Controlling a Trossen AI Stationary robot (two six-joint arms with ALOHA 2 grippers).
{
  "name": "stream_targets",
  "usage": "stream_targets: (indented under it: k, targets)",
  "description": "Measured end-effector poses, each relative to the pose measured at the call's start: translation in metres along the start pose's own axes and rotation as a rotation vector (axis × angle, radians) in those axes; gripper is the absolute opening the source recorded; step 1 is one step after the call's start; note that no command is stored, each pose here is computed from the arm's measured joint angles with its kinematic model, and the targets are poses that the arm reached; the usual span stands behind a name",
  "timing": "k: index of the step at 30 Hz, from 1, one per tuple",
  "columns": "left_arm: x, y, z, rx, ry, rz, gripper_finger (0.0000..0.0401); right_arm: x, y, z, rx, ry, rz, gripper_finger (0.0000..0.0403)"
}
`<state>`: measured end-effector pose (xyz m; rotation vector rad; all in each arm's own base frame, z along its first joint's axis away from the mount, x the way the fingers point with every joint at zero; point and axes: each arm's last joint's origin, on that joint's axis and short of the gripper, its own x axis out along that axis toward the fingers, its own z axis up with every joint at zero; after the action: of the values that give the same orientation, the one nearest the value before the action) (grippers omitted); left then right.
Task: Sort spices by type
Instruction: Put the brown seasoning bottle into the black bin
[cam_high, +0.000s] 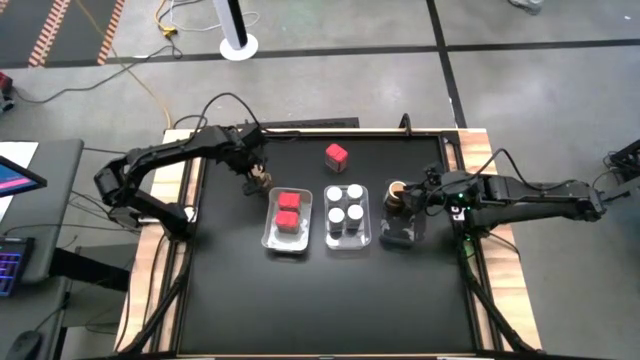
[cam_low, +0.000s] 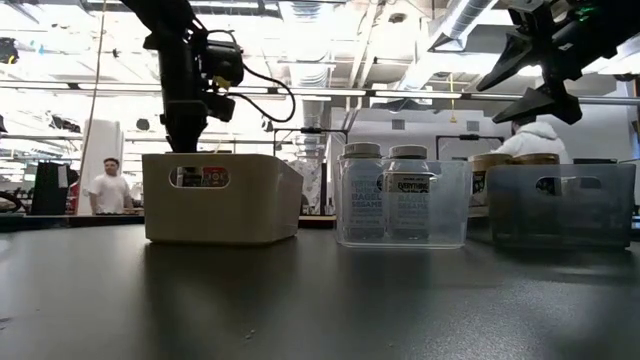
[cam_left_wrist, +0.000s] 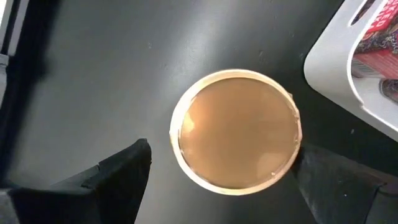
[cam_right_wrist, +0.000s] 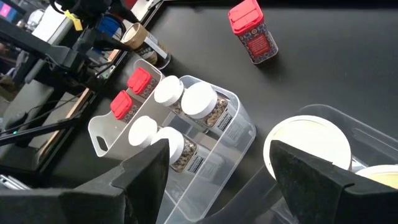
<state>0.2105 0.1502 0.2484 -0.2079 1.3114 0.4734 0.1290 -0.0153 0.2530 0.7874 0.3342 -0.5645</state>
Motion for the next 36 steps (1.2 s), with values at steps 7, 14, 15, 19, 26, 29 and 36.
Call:
stream_targets:
  k: [7,14,15,19,26,29,36]
  targets:
    - [0.0,-0.001,-0.001,-0.06,0.006,-0.02,0.0362,0.0,0.0,0.0,-0.002,0.001,0.0,0.0302]
    - [0.0,-0.001,0.0,-0.13,0.004,-0.02,0.0362,0.0,0.0,0.0,-0.004,0.001,0.0,0.0302]
    - [0.0,-0.001,0.0,-0.141,0.001,-0.02,0.0362,0.0,0.0,0.0,-0.004,0.001,0.0,0.0302]
    - [0.0,0.0,0.003,-0.181,-0.028,-0.017,0.0362,0.0,0.0,0.0,-0.006,0.001,0.0,0.0302]
    - [0.001,0.0,0.003,-0.221,-0.032,-0.018,0.0362,0.0,0.0,0.0,-0.008,0.001,0.0,0.0302]
    - [0.006,-0.001,0.0,-0.221,-0.02,-0.018,0.0362,0.0,0.0,0.0,-0.008,0.001,0.0,0.0302]
    - [0.018,-0.003,-0.006,-0.248,-0.013,-0.019,0.0362,0.0,0.0,0.0,-0.008,0.001,0.0,0.0302]
